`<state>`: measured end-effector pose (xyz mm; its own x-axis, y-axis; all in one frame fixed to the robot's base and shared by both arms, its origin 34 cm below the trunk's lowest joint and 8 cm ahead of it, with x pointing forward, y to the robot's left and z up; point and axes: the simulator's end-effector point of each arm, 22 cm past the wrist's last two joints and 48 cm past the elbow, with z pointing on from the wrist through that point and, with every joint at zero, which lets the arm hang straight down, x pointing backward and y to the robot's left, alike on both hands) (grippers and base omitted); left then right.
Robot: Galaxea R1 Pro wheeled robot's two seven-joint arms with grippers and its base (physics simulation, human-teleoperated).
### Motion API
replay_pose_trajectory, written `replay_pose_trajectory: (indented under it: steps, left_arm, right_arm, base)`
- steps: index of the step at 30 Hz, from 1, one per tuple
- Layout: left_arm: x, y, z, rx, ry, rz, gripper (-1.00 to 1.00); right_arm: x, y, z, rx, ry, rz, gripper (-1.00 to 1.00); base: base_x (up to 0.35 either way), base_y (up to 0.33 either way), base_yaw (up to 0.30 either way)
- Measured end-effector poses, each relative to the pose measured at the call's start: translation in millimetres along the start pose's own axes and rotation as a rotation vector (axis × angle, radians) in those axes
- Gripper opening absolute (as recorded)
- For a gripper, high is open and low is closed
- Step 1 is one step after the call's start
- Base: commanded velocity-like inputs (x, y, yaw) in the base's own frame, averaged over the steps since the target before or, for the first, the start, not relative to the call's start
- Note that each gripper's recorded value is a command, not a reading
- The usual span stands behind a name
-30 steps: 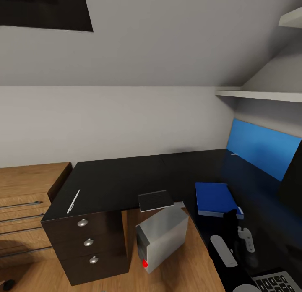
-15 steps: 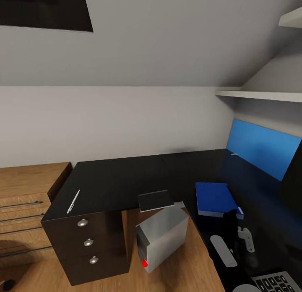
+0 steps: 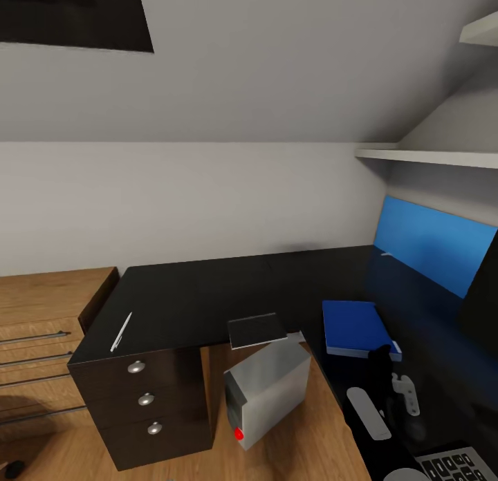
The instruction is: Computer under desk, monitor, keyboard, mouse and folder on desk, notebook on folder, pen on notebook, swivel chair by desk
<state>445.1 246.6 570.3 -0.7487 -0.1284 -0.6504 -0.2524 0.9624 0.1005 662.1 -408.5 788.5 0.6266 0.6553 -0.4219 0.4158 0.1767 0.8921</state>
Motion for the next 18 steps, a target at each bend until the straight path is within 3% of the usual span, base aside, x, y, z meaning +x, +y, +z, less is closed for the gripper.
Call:
replay_pose_trajectory:
  steps: [18]
  left_arm:
    - [-3.6, 4.4, 5.6, -0.002, -0.017, 0.000, 1.00]
  right_arm:
    - [1.6, -2.2, 1.2, -0.007, -0.002, 0.007, -1.00]
  base:
    - [0.000, 0.000, 0.000]
